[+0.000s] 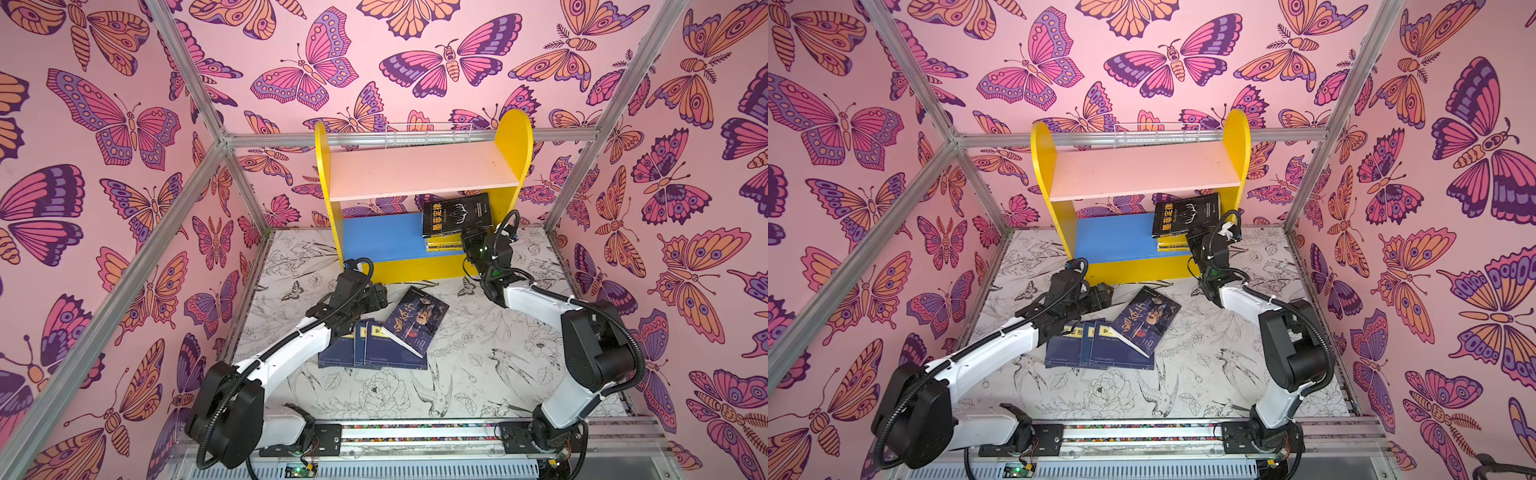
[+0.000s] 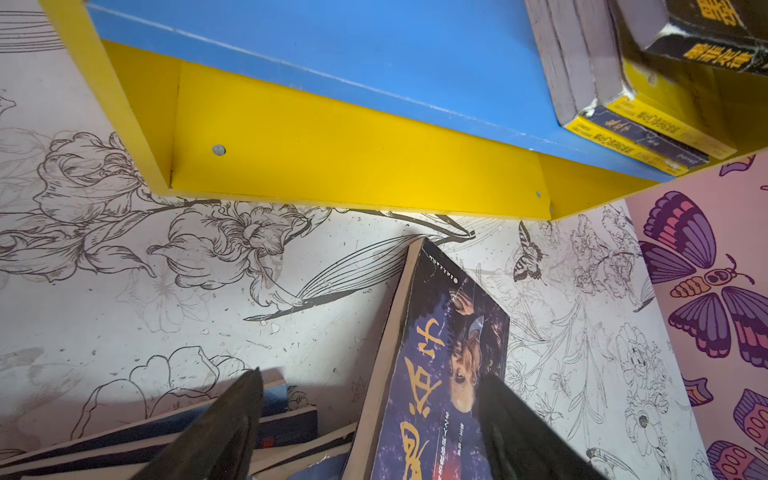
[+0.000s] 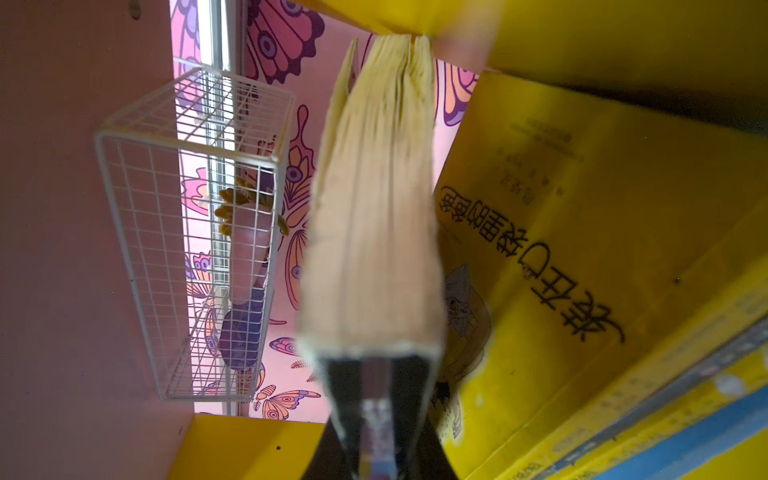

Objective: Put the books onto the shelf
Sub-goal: 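Lift the black book with the right gripper onto the blue shelf stack, then lay the black book flat on the stack and open the right gripper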

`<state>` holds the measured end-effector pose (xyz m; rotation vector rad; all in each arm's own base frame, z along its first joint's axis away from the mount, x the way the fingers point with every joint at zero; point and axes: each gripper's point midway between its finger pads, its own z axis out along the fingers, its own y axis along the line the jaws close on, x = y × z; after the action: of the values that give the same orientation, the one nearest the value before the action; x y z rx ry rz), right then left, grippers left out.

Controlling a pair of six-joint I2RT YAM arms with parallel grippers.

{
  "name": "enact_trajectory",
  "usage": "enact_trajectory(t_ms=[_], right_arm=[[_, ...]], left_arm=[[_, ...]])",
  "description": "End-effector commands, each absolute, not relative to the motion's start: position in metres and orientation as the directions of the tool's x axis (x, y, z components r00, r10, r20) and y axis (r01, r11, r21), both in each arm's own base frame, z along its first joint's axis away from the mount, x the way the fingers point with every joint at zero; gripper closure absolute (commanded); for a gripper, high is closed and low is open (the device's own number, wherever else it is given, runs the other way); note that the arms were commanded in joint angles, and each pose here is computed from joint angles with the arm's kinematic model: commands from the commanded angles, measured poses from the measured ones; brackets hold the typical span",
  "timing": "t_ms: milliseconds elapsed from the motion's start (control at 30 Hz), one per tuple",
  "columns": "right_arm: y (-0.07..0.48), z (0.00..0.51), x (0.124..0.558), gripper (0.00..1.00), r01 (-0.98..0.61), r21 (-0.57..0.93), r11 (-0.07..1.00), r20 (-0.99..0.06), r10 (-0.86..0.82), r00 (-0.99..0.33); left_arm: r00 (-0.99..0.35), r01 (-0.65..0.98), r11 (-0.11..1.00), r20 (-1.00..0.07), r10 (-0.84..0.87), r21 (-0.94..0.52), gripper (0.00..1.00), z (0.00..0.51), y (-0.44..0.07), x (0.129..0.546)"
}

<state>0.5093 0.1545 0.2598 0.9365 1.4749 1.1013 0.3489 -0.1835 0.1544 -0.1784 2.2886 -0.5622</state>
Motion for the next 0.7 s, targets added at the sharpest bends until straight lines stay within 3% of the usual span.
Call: enact_trajectory(t_ms=[0,267,333,433,667], right_arm=[[0.142,0.301,0.509,1.0,-0.049,0.97,0.239,-0.243,0.965,-0.095],[0.13,0.279,0.507,0.98,0.057,0.97,0.235,-0.228,0.969,-0.097],[0.125,0.275,0.507,0.74,0.091,0.972,0.216,-0.208,0.974,-0.093],[0.116,0.276,0.506,0.56,0.146,0.965,0.218,-0.206,0.974,-0.097],[0.112,0.272,0.498,0.46,0.31,0.908,0.28,-0.242,0.958,-0.157]], left_arm=[[-0.728,0.038,0.902,-0.63,-0.269,-0.429,0.17,0.141,-0.183,0.343],[-0.737,0.033,0.905,-0.622,-0.265,-0.424,0.17,0.135,-0.184,0.343],[-0.739,0.031,0.905,-0.619,-0.265,-0.425,0.17,0.134,-0.184,0.342],[-0.737,0.03,0.905,-0.621,-0.267,-0.425,0.17,0.134,-0.183,0.342],[-0.738,0.031,0.905,-0.62,-0.266,-0.425,0.17,0.135,-0.184,0.343]])
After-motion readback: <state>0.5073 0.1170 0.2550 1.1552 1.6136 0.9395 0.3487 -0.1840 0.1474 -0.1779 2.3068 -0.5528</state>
